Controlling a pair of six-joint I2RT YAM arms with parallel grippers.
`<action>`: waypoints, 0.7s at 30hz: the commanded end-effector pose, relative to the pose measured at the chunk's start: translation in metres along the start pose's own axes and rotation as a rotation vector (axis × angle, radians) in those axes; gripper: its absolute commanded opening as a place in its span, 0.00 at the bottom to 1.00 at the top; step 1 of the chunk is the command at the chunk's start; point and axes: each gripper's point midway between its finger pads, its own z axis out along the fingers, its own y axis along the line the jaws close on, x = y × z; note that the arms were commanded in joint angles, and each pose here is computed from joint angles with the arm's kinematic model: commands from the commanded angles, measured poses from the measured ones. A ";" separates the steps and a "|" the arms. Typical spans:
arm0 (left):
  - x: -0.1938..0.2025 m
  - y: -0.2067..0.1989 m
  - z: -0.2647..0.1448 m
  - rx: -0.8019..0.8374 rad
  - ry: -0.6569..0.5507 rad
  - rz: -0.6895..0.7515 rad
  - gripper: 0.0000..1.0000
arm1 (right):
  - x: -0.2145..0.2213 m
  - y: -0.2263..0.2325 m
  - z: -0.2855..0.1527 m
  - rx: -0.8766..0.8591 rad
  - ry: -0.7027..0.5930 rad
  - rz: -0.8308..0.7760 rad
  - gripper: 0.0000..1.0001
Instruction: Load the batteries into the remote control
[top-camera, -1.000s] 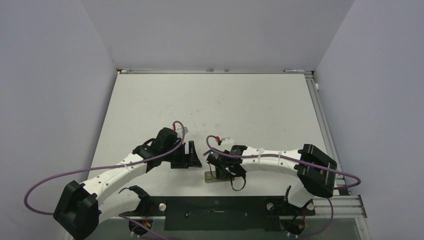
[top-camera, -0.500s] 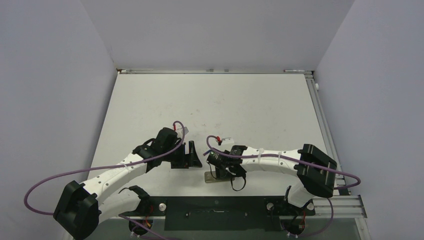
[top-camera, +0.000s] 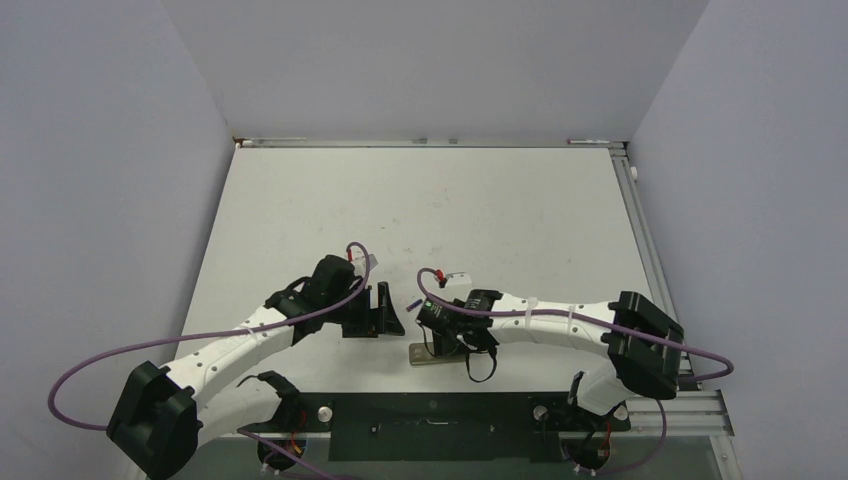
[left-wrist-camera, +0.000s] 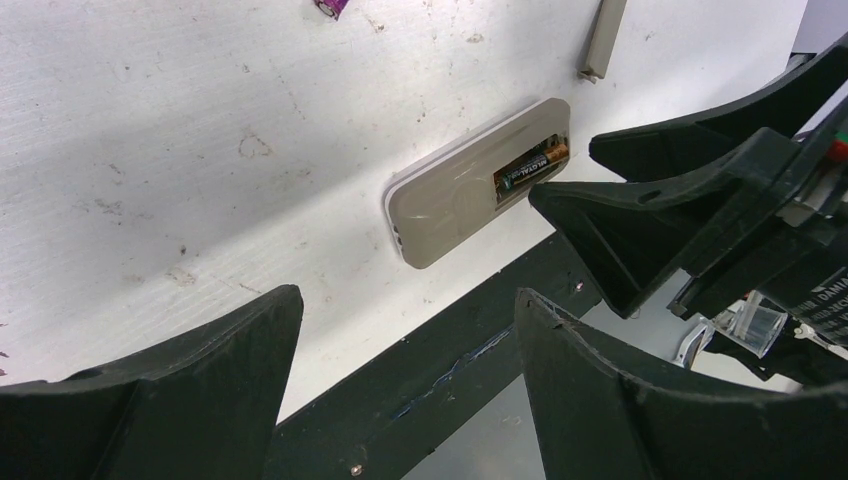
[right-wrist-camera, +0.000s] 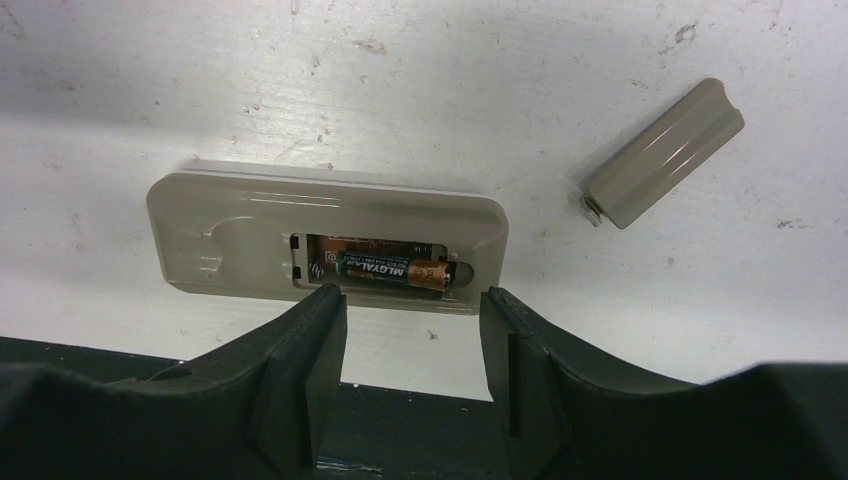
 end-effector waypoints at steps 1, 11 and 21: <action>-0.005 -0.009 0.000 0.050 -0.014 0.021 0.75 | -0.021 0.009 -0.019 -0.047 -0.076 0.017 0.50; 0.002 -0.011 0.008 0.061 0.027 0.013 0.75 | -0.024 0.006 -0.014 -0.057 -0.074 0.009 0.37; 0.020 -0.016 0.023 0.053 0.099 0.014 0.75 | -0.023 0.006 -0.007 -0.067 -0.057 -0.001 0.31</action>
